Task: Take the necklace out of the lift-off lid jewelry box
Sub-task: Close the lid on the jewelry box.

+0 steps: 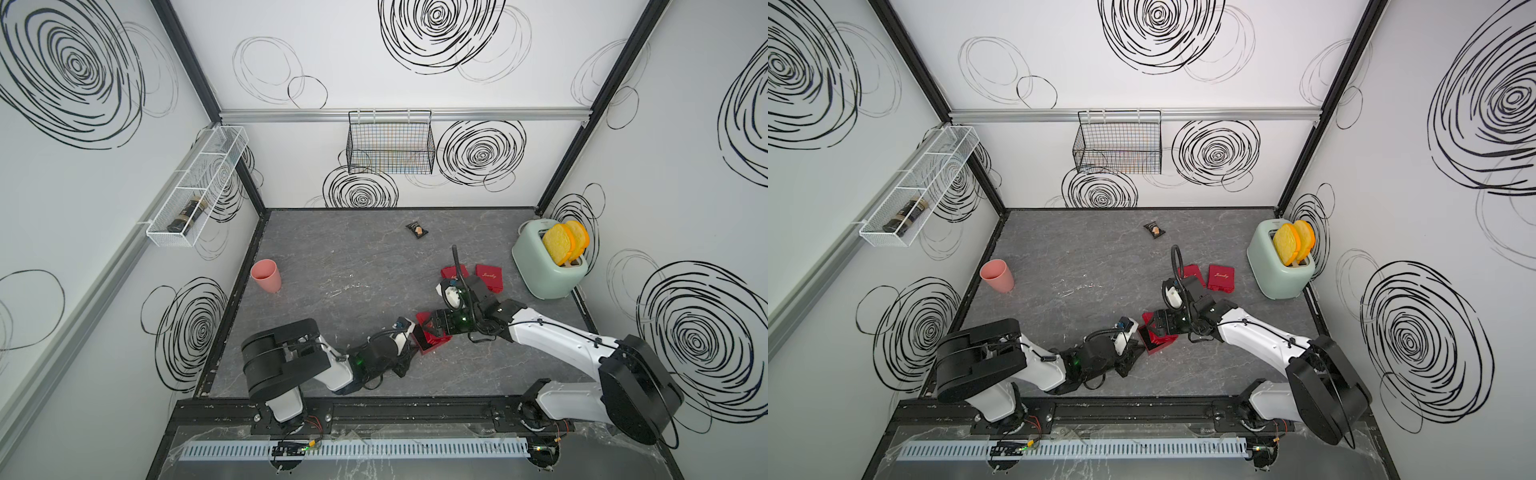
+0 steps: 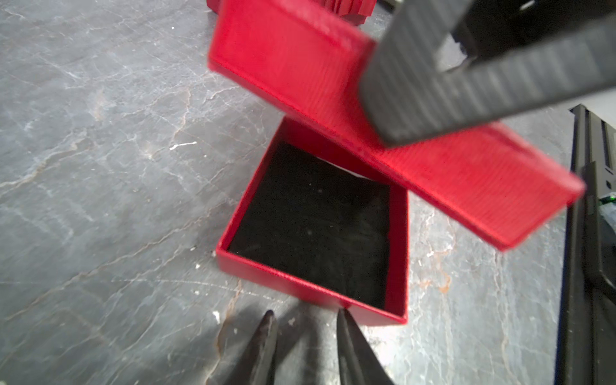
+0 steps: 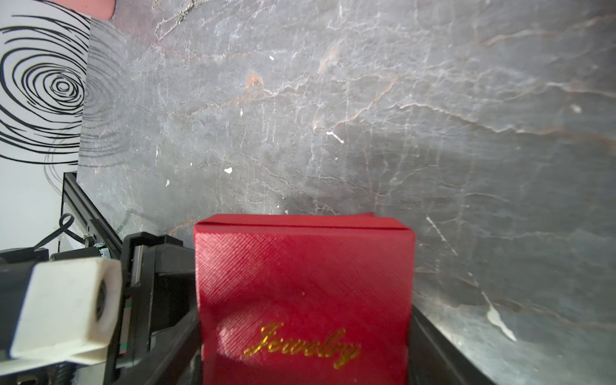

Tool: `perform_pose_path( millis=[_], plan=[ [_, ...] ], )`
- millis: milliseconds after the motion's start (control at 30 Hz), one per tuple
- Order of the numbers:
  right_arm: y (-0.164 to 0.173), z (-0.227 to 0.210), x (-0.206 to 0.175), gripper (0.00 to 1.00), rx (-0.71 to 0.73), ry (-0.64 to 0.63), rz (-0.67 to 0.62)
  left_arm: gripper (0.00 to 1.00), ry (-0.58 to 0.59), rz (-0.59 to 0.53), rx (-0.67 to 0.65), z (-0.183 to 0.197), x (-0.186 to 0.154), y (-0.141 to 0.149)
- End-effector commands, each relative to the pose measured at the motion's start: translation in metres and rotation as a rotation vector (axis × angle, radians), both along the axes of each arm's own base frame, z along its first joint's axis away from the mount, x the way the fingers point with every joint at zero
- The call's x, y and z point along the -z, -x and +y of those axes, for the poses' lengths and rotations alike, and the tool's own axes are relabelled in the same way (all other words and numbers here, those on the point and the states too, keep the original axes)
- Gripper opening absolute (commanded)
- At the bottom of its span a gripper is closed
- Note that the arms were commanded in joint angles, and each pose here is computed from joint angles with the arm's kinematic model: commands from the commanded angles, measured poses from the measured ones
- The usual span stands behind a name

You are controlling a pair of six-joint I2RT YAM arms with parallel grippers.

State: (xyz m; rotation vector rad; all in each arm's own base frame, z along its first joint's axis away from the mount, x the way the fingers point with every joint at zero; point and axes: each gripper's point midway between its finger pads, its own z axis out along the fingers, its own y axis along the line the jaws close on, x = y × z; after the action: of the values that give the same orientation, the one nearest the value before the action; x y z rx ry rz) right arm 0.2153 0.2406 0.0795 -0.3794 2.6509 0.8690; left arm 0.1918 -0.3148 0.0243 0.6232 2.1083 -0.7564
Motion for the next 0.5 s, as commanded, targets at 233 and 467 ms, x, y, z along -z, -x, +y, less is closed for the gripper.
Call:
perform_pose_path(
  millis=[233, 467],
  plan=[
    [0.002, -0.001, 0.007, 0.83, -0.025, 0.005, -0.005, 0.34, 0.040, -0.021, -0.013, -0.010, -0.011, -0.007],
    [-0.007, -0.009, 0.014, 0.82, -0.046, 0.094, -0.049, 0.34, 0.031, -0.021, -0.029, -0.006, -0.009, -0.012]
  ],
)
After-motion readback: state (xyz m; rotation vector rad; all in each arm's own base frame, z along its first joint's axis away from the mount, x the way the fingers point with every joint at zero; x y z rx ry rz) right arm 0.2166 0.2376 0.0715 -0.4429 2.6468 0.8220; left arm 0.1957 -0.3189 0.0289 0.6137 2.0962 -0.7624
